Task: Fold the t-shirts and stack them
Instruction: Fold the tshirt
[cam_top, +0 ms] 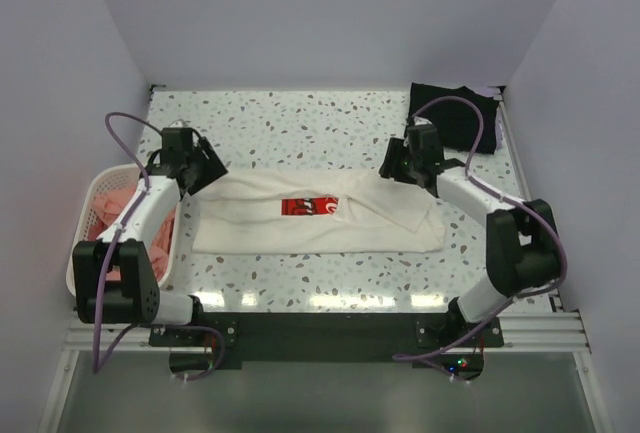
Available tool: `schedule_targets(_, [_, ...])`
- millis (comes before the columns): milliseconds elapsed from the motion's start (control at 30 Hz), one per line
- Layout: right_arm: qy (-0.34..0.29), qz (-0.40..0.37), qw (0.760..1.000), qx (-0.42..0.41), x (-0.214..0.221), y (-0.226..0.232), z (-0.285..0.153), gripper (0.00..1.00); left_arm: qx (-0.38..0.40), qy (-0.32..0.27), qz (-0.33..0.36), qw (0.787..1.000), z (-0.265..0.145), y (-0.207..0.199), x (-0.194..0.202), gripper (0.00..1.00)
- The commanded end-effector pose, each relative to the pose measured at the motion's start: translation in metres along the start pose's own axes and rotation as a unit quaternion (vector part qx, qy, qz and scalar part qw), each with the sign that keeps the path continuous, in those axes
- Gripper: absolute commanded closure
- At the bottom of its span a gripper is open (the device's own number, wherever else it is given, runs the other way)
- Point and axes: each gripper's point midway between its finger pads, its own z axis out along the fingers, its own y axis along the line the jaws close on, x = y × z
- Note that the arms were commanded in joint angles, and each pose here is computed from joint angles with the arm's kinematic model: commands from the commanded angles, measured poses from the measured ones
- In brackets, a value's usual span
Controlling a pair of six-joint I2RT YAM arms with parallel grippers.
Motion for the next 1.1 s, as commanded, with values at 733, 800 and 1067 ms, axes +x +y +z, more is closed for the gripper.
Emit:
schedule_targets(733, [-0.011,-0.051,0.998,0.016,-0.011,0.018,0.052,0.89,0.051,-0.031,0.067,0.996,-0.028,-0.019,-0.002,0.34])
schedule_targets(800, [-0.01,-0.049,0.999,0.009,-0.008,0.02,0.045,0.93,0.053,-0.031,0.068,0.996,-0.028,-0.02,-0.001,0.34])
schedule_targets(1067, [0.004,-0.039,0.999,-0.029,0.015,0.032,0.011,0.98,0.058,-0.024,0.067,0.996,-0.026,-0.021,0.001,0.34])
